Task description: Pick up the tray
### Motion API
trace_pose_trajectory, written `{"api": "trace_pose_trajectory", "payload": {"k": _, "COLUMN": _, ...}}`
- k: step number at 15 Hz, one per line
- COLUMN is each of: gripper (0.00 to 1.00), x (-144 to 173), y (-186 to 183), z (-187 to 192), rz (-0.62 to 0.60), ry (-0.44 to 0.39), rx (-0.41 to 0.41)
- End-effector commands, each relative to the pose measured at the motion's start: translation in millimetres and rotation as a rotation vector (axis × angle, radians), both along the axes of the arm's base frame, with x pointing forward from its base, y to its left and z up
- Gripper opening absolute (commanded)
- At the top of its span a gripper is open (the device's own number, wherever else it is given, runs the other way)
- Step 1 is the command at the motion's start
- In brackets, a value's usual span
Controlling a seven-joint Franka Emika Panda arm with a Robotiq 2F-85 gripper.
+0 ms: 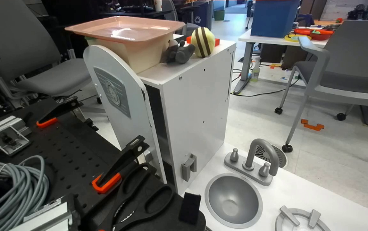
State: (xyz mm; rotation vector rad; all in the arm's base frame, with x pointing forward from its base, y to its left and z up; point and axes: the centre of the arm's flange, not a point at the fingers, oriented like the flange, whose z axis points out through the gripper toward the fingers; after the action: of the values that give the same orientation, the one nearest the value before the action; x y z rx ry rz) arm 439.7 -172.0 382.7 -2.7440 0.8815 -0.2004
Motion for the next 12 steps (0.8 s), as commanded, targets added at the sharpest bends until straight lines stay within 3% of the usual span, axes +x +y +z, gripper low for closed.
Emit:
{"api": "trace_pose_trajectory", "payload": {"k": 1, "gripper": 1.0, "x": -7, "y": -17, "z": -4, "rz": -0.017, "ry": -0.01, "rx": 0.041}}
{"api": "trace_pose_trajectory", "payload": {"k": 12, "gripper": 1.0, "x": 2, "y": -16, "z": -31, "rz": 0.059, "ry": -0.033, "rx": 0.092}}
